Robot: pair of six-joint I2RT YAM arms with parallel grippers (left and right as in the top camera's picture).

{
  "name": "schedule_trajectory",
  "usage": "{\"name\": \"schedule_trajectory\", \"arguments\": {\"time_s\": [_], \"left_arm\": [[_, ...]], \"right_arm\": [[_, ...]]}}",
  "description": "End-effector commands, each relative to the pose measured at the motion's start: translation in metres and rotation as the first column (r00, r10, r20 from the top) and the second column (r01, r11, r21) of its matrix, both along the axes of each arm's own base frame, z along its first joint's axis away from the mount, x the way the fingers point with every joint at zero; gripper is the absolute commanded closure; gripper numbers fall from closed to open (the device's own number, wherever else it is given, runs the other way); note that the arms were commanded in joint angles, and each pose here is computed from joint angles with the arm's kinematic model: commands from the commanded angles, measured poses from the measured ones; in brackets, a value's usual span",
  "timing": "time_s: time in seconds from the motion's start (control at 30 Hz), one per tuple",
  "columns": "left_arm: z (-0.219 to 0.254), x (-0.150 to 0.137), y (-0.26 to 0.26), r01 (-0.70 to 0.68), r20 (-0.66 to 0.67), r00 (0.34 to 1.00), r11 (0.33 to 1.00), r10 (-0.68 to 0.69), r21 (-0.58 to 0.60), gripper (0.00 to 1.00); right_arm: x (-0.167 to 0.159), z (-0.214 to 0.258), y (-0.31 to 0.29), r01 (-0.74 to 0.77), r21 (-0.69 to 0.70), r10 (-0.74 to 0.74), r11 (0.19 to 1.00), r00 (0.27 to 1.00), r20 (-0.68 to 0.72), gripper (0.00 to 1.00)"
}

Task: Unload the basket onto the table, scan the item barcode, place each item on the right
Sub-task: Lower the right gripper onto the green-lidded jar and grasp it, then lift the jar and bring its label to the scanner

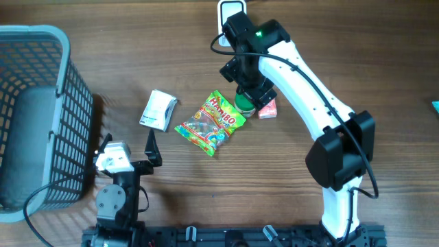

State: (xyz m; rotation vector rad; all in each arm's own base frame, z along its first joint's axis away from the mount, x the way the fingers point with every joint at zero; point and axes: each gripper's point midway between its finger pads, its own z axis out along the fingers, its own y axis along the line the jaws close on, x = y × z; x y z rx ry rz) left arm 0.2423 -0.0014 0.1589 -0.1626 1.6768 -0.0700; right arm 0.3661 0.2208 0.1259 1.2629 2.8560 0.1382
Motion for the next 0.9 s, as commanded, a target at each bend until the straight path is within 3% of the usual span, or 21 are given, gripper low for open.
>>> {"name": "schedule_trajectory", "arguments": {"time_s": [0.0, 0.33, 0.43, 0.53, 0.63, 0.8, 0.87], "left_arm": [[-0.003, 0.000, 0.001, -0.011, -0.001, 1.000, 1.000, 0.011, -0.014, 0.00], [-0.003, 0.000, 0.001, -0.011, -0.001, 1.000, 1.000, 0.011, -0.014, 0.00], [-0.003, 0.000, 0.001, -0.011, -0.001, 1.000, 1.000, 0.011, -0.014, 0.00], [-0.003, 0.000, 0.001, -0.011, -0.001, 1.000, 1.000, 0.011, -0.014, 0.00], [-0.003, 0.000, 0.001, -0.011, -0.001, 1.000, 1.000, 0.011, -0.015, 0.00], [-0.003, 0.000, 0.001, -0.011, -0.001, 1.000, 1.000, 0.011, -0.014, 0.00], [-0.003, 0.000, 0.001, -0.010, -0.001, 1.000, 1.000, 0.010, -0.015, 0.00]], "right_arm": [[-0.002, -0.032, 0.002, 0.108, -0.022, -0.109, 0.994, 0.991, -0.082, 0.00], [-0.003, -0.097, -0.012, 0.083, -0.110, -0.105, 0.990, 0.971, -0.214, 0.02], [-0.007, -0.113, -0.013, 0.011, -0.111, -0.039, 0.994, 0.967, -0.253, 0.16], [-0.009, -0.118, -0.010, -0.036, -0.086, 0.012, 0.996, 0.962, -0.273, 0.16], [-0.010, -0.118, -0.009, -0.117, -0.060, 0.096, 0.991, 0.956, -0.277, 0.33], [-0.009, -0.110, -0.010, -0.364, 0.015, 0.355, 0.931, 0.898, -0.260, 0.48], [-0.006, -0.093, -0.014, -0.442, 0.037, 0.437, 0.896, 0.866, -0.244, 0.50]]}}
